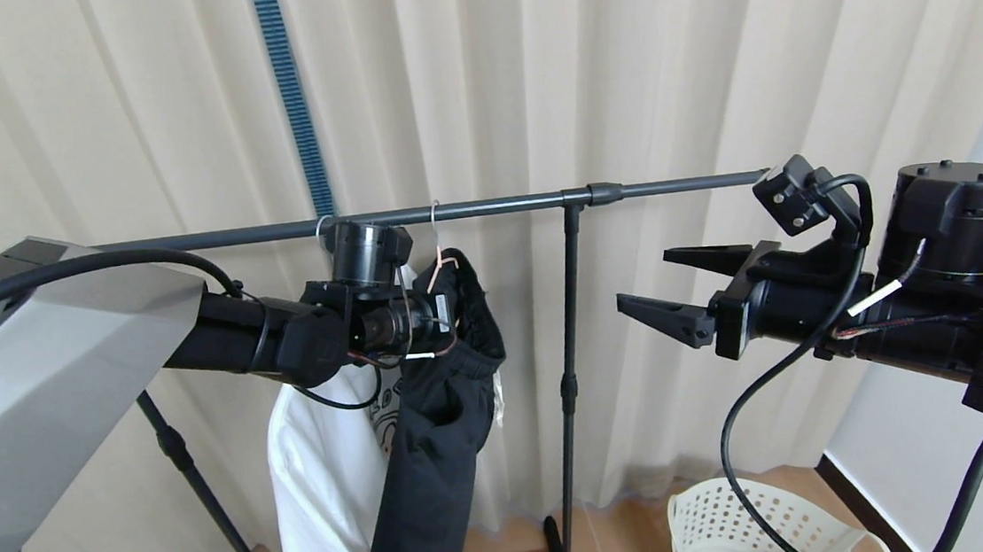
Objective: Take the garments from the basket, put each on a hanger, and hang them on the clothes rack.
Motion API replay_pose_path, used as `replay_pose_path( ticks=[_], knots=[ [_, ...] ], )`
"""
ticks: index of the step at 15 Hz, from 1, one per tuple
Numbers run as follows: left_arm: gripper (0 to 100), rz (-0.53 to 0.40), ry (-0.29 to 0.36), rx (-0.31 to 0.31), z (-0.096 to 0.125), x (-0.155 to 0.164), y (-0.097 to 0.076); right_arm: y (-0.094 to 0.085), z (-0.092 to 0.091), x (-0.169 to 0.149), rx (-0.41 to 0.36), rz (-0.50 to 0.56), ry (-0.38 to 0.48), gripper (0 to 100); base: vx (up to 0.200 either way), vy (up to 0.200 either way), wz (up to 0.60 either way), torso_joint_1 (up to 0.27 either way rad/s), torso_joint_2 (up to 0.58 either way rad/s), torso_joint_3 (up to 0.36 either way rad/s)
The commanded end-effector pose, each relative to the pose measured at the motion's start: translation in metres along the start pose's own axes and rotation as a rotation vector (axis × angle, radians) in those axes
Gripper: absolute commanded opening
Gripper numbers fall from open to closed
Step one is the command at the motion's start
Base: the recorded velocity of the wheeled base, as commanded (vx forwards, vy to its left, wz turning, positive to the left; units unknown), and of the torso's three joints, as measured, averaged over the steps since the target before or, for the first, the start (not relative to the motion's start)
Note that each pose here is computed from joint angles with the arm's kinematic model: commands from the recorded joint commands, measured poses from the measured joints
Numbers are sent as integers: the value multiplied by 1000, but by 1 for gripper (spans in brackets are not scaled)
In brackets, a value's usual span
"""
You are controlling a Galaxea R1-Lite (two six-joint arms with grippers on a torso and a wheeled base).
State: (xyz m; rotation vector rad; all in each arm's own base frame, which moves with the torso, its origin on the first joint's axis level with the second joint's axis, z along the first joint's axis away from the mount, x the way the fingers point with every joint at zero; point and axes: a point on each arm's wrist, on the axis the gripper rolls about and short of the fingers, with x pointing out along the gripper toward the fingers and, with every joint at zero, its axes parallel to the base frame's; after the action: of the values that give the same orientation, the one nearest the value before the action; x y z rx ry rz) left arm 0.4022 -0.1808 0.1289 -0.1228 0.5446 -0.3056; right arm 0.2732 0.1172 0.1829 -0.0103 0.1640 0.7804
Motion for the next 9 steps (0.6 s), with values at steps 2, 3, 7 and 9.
replay_pose_path(
  ticks=[2, 3, 7, 9],
  knots=[
    [0, 6, -2, -2, 1, 1, 3, 0, -1, 1, 2, 0, 5, 100, 0, 0, 0, 0, 0, 0],
    [0, 5, 0, -3, 0, 1, 3, 0, -1, 1, 1, 1, 3, 100, 0, 0, 0, 0, 0, 0],
    [100, -7, -23, -22, 8, -15, -1, 0, -1, 1, 1, 0, 2, 100, 0, 0, 0, 0, 0, 0],
    [100, -12, -48, -19, 17, -37, -1, 0, 1, -1, -1, 1, -2, 100, 0, 0, 0, 0, 0, 0]
  ],
)
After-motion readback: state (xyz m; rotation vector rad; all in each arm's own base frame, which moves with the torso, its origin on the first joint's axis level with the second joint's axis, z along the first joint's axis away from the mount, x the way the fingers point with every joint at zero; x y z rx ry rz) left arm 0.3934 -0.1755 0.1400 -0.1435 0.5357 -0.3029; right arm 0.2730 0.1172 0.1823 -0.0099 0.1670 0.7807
